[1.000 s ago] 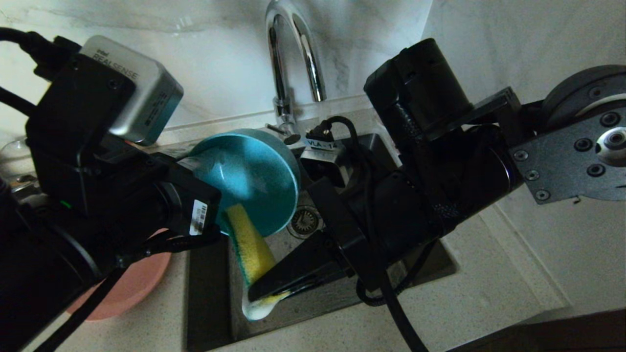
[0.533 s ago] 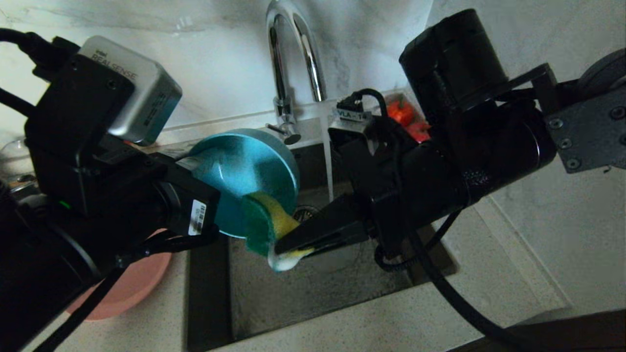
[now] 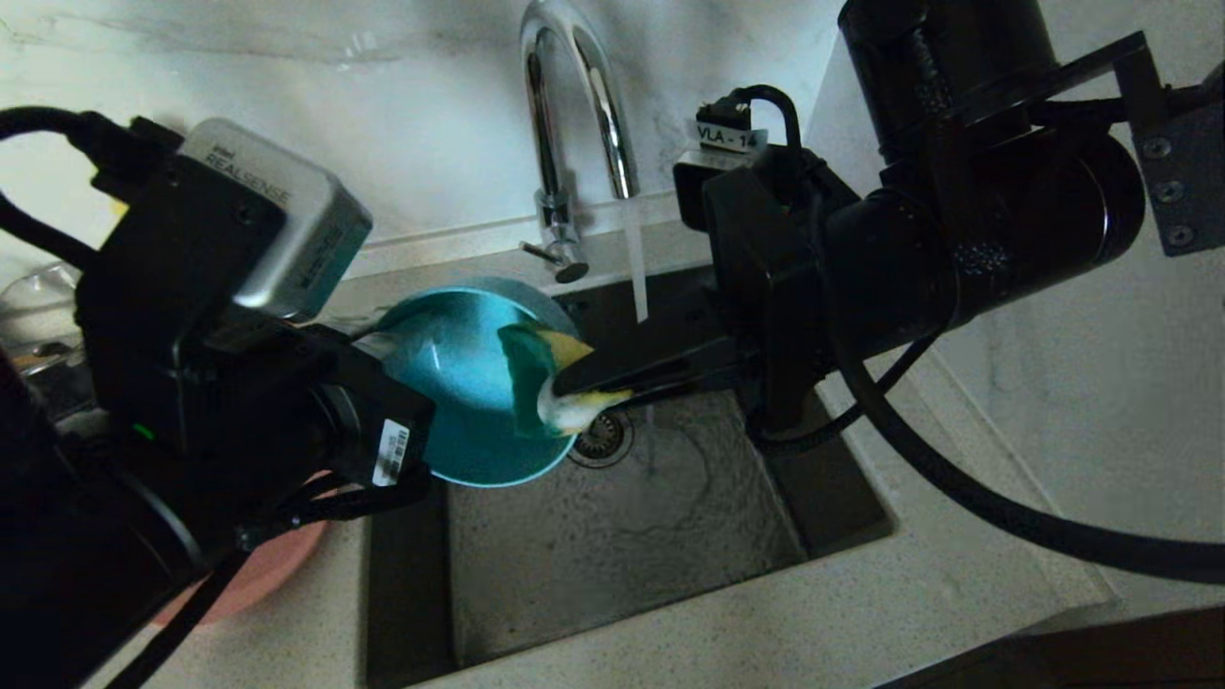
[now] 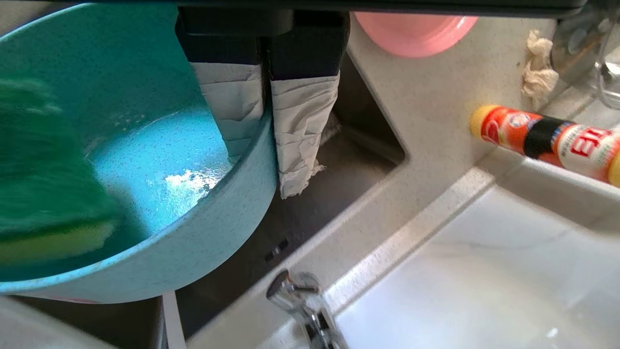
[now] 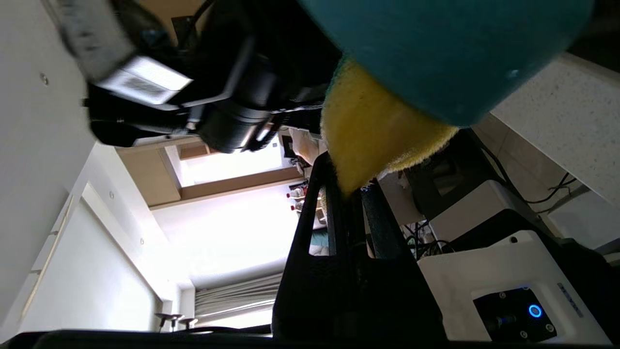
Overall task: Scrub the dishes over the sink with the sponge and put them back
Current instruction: Wipe the bowl
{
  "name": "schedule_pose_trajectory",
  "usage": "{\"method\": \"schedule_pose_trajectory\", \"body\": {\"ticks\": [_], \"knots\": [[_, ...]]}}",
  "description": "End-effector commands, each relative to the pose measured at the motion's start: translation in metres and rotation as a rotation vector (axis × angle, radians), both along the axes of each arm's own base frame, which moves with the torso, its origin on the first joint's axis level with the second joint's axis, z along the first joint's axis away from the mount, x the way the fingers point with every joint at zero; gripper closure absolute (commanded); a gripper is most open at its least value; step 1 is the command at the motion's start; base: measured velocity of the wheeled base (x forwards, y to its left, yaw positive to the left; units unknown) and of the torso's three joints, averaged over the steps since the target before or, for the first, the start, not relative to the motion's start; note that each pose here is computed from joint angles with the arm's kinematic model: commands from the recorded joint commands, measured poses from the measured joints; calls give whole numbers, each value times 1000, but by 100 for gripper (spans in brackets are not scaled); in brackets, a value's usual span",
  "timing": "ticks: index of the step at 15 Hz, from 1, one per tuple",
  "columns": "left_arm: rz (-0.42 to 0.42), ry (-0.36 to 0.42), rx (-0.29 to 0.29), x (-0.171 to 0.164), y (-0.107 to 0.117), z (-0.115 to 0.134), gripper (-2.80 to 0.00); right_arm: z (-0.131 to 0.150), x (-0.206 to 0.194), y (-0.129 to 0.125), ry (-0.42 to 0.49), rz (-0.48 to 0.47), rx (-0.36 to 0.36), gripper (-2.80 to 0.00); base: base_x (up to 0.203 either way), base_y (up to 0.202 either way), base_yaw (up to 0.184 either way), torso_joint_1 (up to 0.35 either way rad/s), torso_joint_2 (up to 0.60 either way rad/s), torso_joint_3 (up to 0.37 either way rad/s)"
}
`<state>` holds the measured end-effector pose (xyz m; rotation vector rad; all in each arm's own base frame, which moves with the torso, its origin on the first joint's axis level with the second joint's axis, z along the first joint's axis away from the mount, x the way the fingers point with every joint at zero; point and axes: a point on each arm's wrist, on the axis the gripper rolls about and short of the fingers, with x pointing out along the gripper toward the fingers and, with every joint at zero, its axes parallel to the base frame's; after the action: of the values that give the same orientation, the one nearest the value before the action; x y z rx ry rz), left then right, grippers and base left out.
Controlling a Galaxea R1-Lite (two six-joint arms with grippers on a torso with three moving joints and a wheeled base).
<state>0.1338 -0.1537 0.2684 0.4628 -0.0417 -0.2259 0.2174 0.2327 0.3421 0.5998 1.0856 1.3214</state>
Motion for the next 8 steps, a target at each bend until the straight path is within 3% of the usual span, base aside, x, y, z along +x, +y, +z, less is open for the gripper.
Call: {"method": "schedule_pose_trajectory", "body": {"ticks": [1,5,8], "knots": [[9,12,3,0,1,-5,0,8,-9,-8,0,7,5,0,0,0,0,0,0,0],[28,45,22,5,1,-15,0,11,-29,-14,22,29,-32,0,0,0,0,0,0,0],[36,78,14,8,0,-25,0,23,-44,-30,0,24,-17,0,0,0,0,0,0,0]]}}
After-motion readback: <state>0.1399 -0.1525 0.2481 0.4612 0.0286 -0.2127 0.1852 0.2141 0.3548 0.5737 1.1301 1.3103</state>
